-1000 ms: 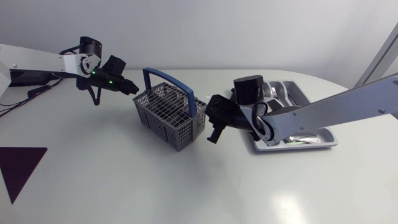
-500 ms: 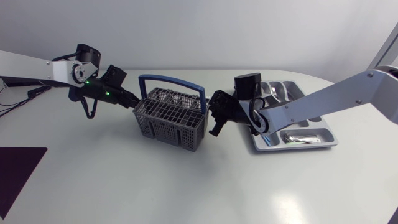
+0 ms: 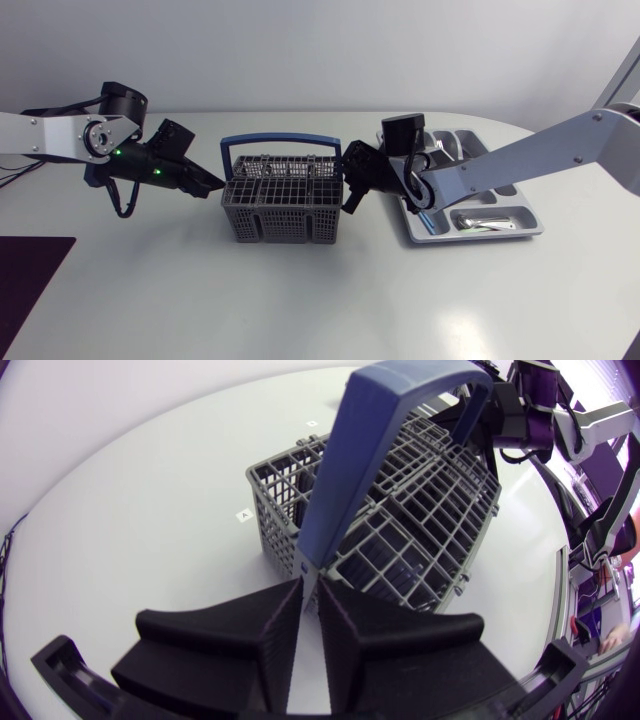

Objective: Unload the cutlery basket into the drawer organizer.

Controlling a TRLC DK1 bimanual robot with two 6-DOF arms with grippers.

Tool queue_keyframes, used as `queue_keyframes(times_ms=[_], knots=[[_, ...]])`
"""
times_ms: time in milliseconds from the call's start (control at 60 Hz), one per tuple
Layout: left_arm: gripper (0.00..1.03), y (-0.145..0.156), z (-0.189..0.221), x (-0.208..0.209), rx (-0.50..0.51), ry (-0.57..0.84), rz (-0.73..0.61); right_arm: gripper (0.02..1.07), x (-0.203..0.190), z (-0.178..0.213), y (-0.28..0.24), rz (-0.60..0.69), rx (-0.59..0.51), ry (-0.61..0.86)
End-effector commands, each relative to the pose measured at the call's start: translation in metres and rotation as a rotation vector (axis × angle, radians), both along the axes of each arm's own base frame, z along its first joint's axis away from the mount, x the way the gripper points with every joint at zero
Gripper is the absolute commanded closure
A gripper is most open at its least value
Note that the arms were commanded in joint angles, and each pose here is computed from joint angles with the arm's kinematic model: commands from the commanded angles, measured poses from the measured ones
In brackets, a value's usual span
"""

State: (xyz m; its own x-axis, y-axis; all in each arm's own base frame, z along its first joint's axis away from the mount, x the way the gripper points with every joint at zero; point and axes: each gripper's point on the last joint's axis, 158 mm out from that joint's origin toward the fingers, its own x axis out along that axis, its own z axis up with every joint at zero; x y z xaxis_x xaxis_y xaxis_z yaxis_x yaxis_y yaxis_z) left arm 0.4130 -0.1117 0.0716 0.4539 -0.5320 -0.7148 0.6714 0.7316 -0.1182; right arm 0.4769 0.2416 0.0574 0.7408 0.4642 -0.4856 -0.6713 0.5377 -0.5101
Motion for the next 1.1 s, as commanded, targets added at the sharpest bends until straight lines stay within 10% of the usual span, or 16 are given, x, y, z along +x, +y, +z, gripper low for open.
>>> queue_keyframes(times_ms=[0, 1083], knots=[[0.88, -0.011, 0.006, -0.01, -0.019, -0.023, -0.044, 1.01, 0.007, 0.006, 0.008, -0.003, 0.028, -0.011], [0.88, 0.034, 0.051, -0.02, -0.037, -0.173, 0.1, 1.01, -0.058, 0.067, -0.066, -0.156, 0.026, -0.131]])
